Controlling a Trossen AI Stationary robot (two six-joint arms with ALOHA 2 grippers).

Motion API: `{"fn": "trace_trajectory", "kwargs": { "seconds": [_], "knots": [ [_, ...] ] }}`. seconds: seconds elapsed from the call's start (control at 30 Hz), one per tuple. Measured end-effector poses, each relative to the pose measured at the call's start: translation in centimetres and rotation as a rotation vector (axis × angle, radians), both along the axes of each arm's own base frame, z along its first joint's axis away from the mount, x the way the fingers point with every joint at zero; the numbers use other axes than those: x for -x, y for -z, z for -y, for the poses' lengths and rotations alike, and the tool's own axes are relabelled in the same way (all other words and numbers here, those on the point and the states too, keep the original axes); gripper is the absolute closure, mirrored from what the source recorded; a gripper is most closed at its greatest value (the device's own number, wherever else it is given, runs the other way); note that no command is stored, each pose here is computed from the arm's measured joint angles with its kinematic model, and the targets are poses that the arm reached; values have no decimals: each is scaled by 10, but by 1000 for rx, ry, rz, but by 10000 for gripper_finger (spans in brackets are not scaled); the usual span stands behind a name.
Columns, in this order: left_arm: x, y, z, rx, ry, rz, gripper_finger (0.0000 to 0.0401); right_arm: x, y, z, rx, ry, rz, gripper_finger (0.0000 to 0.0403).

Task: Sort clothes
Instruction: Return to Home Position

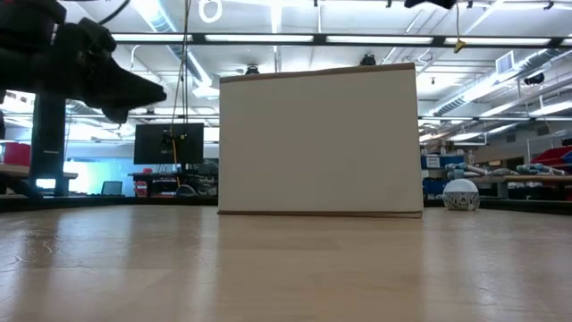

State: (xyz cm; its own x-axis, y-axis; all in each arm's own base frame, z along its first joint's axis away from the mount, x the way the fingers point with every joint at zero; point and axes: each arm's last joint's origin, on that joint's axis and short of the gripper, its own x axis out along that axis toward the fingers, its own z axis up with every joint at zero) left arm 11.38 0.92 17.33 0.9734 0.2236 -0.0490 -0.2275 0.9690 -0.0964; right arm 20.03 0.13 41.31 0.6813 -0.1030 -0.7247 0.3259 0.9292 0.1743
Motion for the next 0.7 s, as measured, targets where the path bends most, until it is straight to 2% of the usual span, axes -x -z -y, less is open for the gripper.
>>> {"fn": "trace_trajectory", "kwargs": {
  "seconds": [0.1, 0.27, 0.37, 0.5, 0.7],
  "knots": [
    [8, -3, 1, -21, 34, 37, 291, 9, 12, -3, -7, -13, -2, 280],
    [20, -1, 2, -41, 44, 34, 291, 25, 33, -8, -38, -26, 80, 279],
    [19, 1, 2, -58, 67, 16, 291, 36, 45, -11, -57, -52, 150, 281],
    [17, 5, 5, -86, 140, 69, 291, 50, 62, -15, -99, -72, 223, 280],
    [17, 5, 7, -106, 239, 68, 291, 59, 95, -17, -120, -94, 307, 281]
  ]
}}
